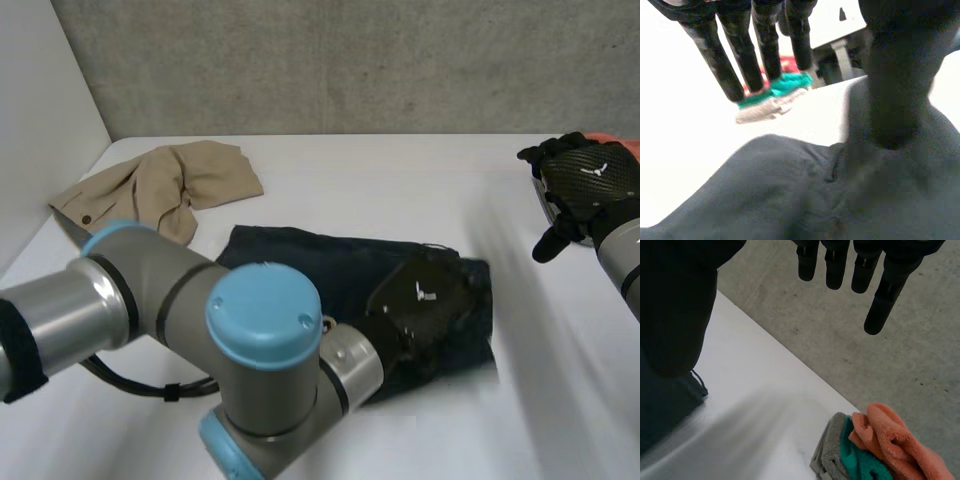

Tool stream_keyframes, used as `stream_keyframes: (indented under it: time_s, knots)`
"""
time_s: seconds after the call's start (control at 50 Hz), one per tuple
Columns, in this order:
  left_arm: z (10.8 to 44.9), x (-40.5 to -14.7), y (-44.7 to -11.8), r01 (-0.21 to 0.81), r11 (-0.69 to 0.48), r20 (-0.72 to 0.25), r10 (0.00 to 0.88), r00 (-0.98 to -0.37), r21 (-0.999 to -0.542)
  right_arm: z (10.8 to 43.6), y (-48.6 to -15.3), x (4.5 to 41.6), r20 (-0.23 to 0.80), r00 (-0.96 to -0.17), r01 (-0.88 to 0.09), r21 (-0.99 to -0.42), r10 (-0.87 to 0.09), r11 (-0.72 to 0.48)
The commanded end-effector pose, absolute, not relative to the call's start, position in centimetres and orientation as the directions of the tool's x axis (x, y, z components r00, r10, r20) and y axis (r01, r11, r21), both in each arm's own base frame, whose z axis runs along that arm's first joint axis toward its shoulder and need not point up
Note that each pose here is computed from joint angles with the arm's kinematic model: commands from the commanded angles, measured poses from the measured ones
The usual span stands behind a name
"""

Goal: Fold the laundry.

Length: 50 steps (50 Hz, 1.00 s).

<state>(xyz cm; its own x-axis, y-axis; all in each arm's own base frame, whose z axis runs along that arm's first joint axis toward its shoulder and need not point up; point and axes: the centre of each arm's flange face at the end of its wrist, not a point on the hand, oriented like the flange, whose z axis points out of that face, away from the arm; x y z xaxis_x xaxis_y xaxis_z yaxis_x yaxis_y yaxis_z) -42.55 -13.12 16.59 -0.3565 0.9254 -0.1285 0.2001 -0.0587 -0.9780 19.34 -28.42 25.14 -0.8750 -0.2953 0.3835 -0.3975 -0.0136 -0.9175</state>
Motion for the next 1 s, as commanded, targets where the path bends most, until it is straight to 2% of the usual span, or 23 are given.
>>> stream_keyframes:
  time_s: [0.02,0.06,0.14,0.16,0.22,0.24,0.28,0.34,0.38,0.4,0.48,0.54,0.76,0.86,0.96,1.0]
  knots:
    - [18.8,-42.0,-12.0,0.173,-0.085,-0.142,0.924,-0.354,-0.981,25.0,-28.9,19.3,0.385,-0.874,-0.4,-0.916,-0.296,-0.008]
    - [20.1,-41.7,-12.0,0.151,-0.1,-0.149,0.92,-0.363,-0.984,25.0,-28.9,19.4,0.384,-0.874,-0.399,-0.917,-0.298,-0.011]
    - [22.6,-40.2,-13.1,0.118,-0.125,-0.164,0.888,-0.43,-0.985,25.6,-28.9,19.6,0.385,-0.873,-0.398,-0.917,-0.299,-0.019]
    - [23.8,-39.2,-14.3,0.106,-0.136,-0.171,0.856,-0.488,-0.985,25.6,-28.9,19.6,0.384,-0.872,-0.398,-0.917,-0.302,-0.016]
    - [25.4,-37.5,-16.6,0.096,-0.151,-0.179,0.792,-0.584,-0.984,25.7,-28.6,19.8,0.371,-0.869,-0.397,-0.918,-0.327,0.016]
    - [26.0,-36.4,-18.0,0.095,-0.157,-0.182,0.749,-0.637,-0.983,25.6,-28.5,19.9,0.363,-0.869,-0.396,-0.918,-0.336,0.033]
    - [26.4,-35.4,-19.4,0.097,-0.159,-0.182,0.713,-0.677,-0.982,25.2,-28.3,20.1,0.349,-0.864,-0.399,-0.914,-0.362,0.071]
    - [26.2,-33.7,-22.0,0.121,-0.13,-0.177,0.653,-0.736,-0.984,23.7,-27.3,22.2,0.304,-0.838,-0.405,-0.903,-0.453,0.143]
    - [25.4,-32.8,-23.0,0.143,-0.1,-0.174,0.632,-0.756,-0.985,22.4,-26.9,23.6,0.27,-0.819,-0.412,-0.891,-0.506,0.192]
    - [24.1,-32.0,-23.6,0.178,-0.049,-0.17,0.619,-0.767,-0.983,21.9,-26.8,24.0,0.266,-0.812,-0.42,-0.885,-0.52,0.203]
    - [20.9,-30.1,-23.4,0.265,0.077,-0.166,0.606,-0.778,-0.961,19.2,-26.8,24.9,0.247,-0.793,-0.449,-0.855,-0.556,0.26]
    - [18.8,-29.7,-22.7,0.312,0.127,-0.17,0.62,-0.766,-0.942,17.5,-27.0,25.1,0.239,-0.788,-0.461,-0.84,-0.567,0.286]
    - [14.9,-29.5,-22.5,0.408,0.147,-0.228,0.639,-0.734,-0.901,14.8,-27.5,26.3,0.279,-0.786,-0.456,-0.864,-0.552,0.213]
    - [14.4,-29.6,-22.5,0.458,0.111,-0.282,0.654,-0.702,-0.882,16.0,-28.0,26.0,0.361,-0.8,-0.465,-0.878,-0.479,0.115]
    - [15.7,-29.7,-22.9,0.431,0.054,-0.304,0.631,-0.714,-0.901,21.2,-27.4,25.1,0.437,-0.802,-0.467,-0.884,-0.407,-0.027]
    - [16.6,-29.6,-23.0,0.417,0.03,-0.312,0.618,-0.722,-0.908,22.3,-26.7,24.7,0.454,-0.794,-0.484,-0.875,-0.405,-0.033]
